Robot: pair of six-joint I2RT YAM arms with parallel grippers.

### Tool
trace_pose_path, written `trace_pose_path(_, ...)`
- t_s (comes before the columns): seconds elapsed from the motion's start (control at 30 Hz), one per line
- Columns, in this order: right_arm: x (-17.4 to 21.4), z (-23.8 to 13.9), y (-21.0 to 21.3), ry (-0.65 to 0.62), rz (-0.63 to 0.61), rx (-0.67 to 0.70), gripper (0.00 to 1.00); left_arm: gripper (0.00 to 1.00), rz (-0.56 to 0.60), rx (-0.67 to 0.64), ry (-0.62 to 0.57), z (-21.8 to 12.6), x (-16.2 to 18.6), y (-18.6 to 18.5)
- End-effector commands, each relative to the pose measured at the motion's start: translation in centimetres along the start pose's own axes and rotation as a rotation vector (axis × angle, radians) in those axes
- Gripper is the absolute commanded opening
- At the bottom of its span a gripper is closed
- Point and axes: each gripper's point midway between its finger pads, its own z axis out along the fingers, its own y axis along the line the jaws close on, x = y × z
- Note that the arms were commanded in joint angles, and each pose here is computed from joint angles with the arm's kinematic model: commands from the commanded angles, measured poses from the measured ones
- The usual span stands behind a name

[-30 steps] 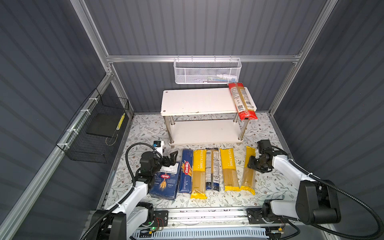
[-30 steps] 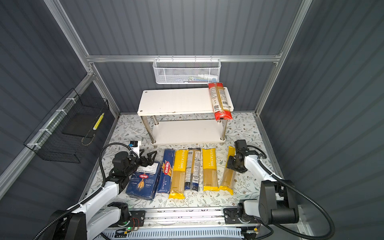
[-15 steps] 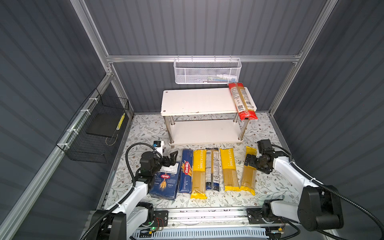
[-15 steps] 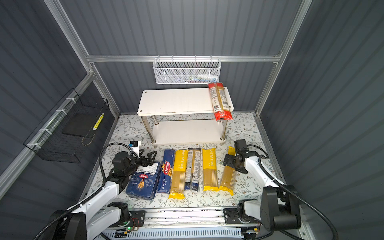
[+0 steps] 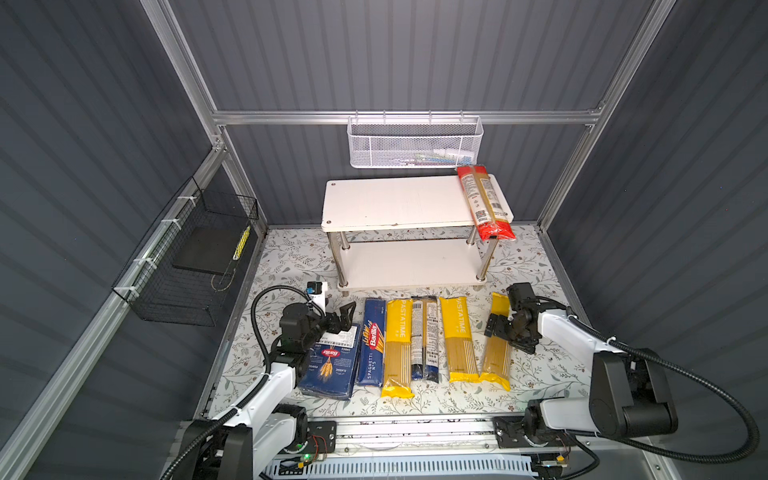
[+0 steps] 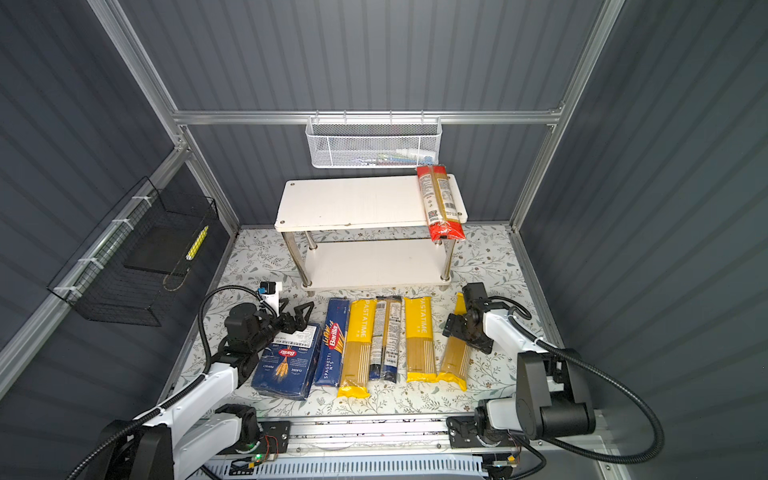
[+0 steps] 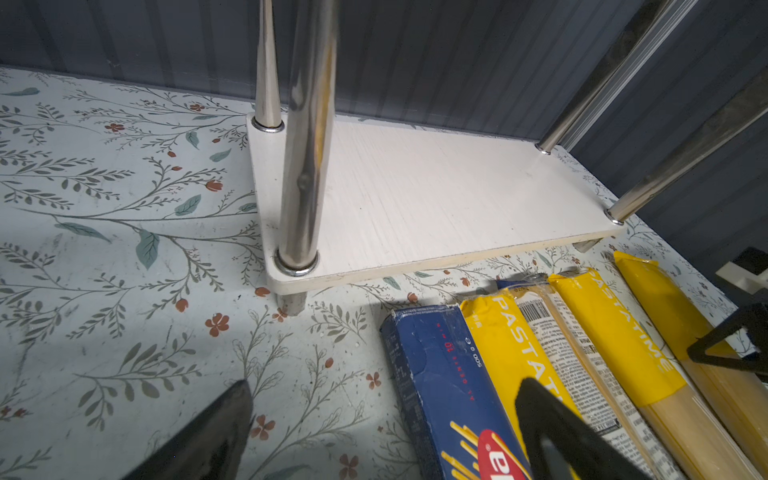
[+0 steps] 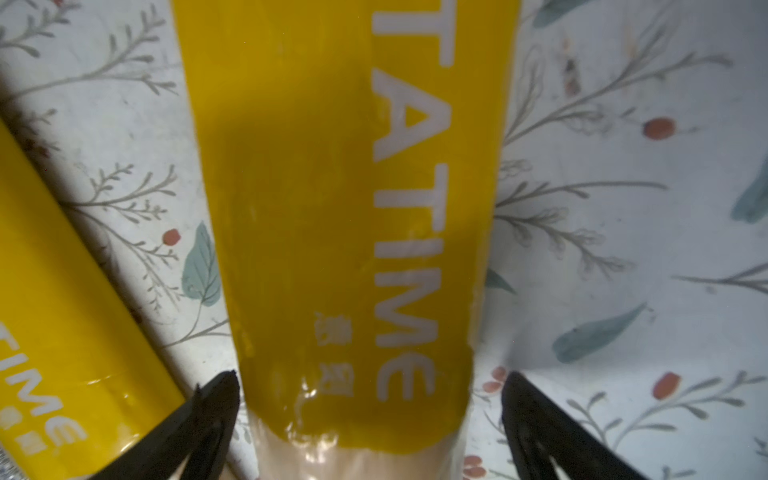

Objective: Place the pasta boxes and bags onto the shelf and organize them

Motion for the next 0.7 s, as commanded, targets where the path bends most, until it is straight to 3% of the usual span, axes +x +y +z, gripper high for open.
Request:
trace_pose_path(0.0,0.0,0.3,-0.6,0.03,0.022,0.07,0.99,1.0,0.014,0.028,-0.004,0.0,-0.2,-0.6)
trace_pose_path(0.2,0.1,0.9,-0.4,0.039,0.035,0.075,0.99,0.99,0.015,0.024,-0.006,0.0,-0.2,-0.5)
trace_pose_path(0.57,0.5,1.5,0.1,0.056,0.02,0.064,0.85,1.0,0.017,0.026,-0.009,-0.1,-0.3,-0.6)
trace_pose_path(0.67,0.6,1.5,0.6,0.051,0.012,0.03,0.7,1.0,0.016,0.025,-0.008,-0.1,-0.3,-0.6)
